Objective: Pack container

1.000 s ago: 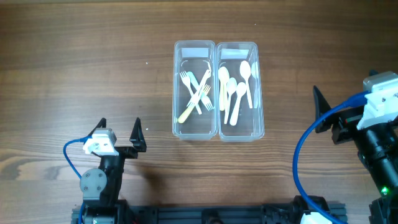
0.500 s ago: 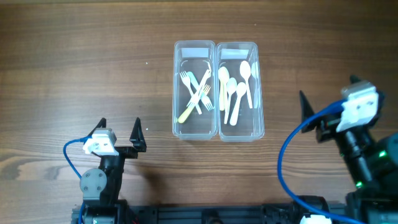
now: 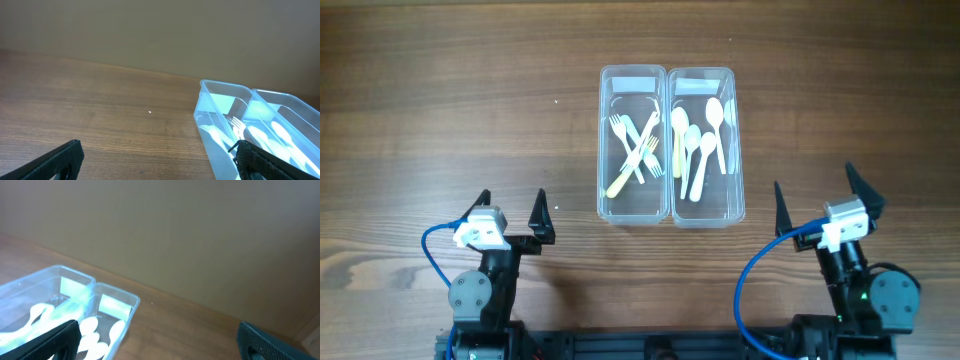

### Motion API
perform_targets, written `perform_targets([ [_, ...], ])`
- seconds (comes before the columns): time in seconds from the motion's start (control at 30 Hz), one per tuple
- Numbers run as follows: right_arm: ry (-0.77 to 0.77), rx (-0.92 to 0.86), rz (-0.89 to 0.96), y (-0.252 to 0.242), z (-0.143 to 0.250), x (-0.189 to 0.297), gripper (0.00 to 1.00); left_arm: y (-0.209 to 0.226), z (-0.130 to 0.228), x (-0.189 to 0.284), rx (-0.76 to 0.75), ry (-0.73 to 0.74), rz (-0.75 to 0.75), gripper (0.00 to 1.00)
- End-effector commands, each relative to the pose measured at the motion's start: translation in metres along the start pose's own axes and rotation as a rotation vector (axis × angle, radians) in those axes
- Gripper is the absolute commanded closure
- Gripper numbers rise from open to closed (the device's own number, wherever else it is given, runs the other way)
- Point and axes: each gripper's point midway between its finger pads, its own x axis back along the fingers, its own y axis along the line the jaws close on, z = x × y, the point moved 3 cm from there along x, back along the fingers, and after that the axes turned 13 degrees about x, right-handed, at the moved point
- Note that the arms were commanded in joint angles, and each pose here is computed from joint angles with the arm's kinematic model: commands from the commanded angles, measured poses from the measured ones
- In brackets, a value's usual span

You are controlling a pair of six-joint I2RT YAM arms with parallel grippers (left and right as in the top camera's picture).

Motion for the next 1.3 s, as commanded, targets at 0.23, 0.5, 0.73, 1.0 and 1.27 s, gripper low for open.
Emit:
perform_targets([
  [0.23, -0.079, 0.024, 0.033, 0.020, 0.036, -0.006, 0.00, 0.003, 0.002, 0.000, -0.019, 0.000, -0.014, 0.00],
  [0.5, -0.026, 0.007, 0.001, 0.033, 0.060, -0.009, 0.00, 0.003, 0.002, 0.000, -0.019, 0.000, -0.014, 0.00],
  [0.73, 0.034, -0.017, -0.024, 0.039, 0.073, -0.009, 0.00, 0.003, 0.002, 0.000, -0.019, 0.000, -0.014, 0.00],
  [1.0, 0.034, -0.010, -0.024, 0.039, 0.073, -0.009, 0.00, 0.003, 0.002, 0.000, -0.019, 0.000, -0.014, 0.00],
  [1.27, 0.034, -0.010, -0.024, 0.039, 0.073, -0.009, 0.00, 0.003, 0.002, 0.000, -0.019, 0.000, -0.014, 0.00],
])
